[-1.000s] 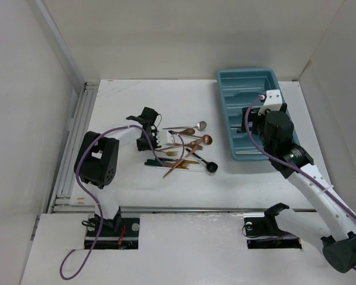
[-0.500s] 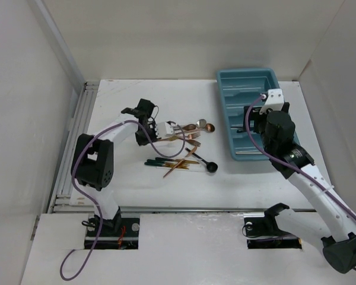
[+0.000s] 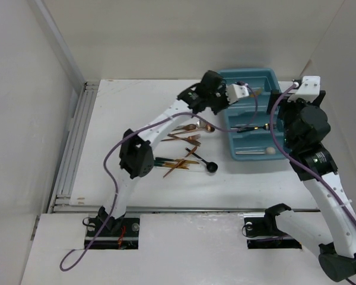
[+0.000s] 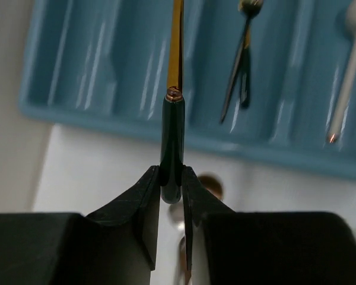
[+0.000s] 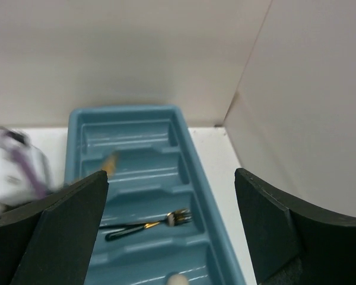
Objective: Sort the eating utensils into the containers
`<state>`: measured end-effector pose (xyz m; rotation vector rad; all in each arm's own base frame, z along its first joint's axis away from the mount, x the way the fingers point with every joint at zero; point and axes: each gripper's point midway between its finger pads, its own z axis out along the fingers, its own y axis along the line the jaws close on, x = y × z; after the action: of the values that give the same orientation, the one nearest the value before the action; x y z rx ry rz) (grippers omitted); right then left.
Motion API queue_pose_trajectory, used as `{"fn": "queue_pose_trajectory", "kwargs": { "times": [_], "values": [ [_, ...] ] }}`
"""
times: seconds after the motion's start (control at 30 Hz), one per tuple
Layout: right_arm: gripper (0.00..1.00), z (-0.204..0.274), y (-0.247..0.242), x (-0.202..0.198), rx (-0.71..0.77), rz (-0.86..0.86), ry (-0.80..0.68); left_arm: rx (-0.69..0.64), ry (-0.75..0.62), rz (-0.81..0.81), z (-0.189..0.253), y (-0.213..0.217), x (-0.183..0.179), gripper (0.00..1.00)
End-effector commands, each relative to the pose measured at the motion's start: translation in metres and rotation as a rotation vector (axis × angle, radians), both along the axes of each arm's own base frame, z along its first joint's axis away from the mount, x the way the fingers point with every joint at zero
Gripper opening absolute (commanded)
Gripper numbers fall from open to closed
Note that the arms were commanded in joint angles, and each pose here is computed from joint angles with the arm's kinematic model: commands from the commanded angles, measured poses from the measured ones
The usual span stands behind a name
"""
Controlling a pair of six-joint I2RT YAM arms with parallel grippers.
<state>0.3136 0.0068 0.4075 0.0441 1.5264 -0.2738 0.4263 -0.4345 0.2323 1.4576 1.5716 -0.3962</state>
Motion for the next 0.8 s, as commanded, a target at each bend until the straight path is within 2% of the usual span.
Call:
{"fn": "queue_pose_trajectory", "kwargs": {
  "times": [0.0,0.1,0.27,0.53,0.57,0.6,0.63,0.67,0.7,0.77],
  "values": [
    [0.92,0.044,-0.012,-0.019,-0.052,-0.02,-0.113,-0.232,0.054,-0.011,0.017,-0.064,-0.01,0.0],
    [0.92,0.045,-0.018,-0.032,-0.092,-0.026,-0.113,-0.373,0.031,0.018,0.02,-0.103,-0.002,0.0],
    [0.93,0.041,-0.032,-0.045,-0.206,-0.073,-0.069,-0.401,0.006,-0.013,0.005,-0.139,-0.017,0.0],
    [0.93,0.036,-0.033,-0.045,-0.228,-0.076,-0.061,-0.325,-0.026,0.106,-0.033,-0.118,0.009,0.0],
    [0.96,0.036,-0.033,-0.045,-0.228,-0.076,-0.061,-0.314,-0.018,0.108,-0.036,-0.117,0.008,0.01],
    [0.96,0.037,-0.031,-0.045,-0.23,-0.067,-0.063,-0.301,-0.014,0.081,-0.039,-0.122,0.0,0.1],
    [0.97,0.035,-0.03,-0.042,-0.233,-0.065,-0.054,-0.281,0.007,0.072,-0.045,-0.121,-0.004,0.4],
    [0.97,0.035,-0.029,-0.041,-0.234,-0.057,-0.056,-0.27,0.02,0.065,-0.048,-0.12,-0.006,0.56],
    [0.98,0.04,-0.029,-0.043,-0.23,-0.058,-0.069,-0.261,0.032,0.058,-0.051,-0.12,-0.008,0.67],
    [0.98,0.044,-0.03,-0.045,-0.235,-0.06,-0.075,-0.246,0.035,0.073,-0.044,-0.113,-0.01,0.77]
  ]
}}
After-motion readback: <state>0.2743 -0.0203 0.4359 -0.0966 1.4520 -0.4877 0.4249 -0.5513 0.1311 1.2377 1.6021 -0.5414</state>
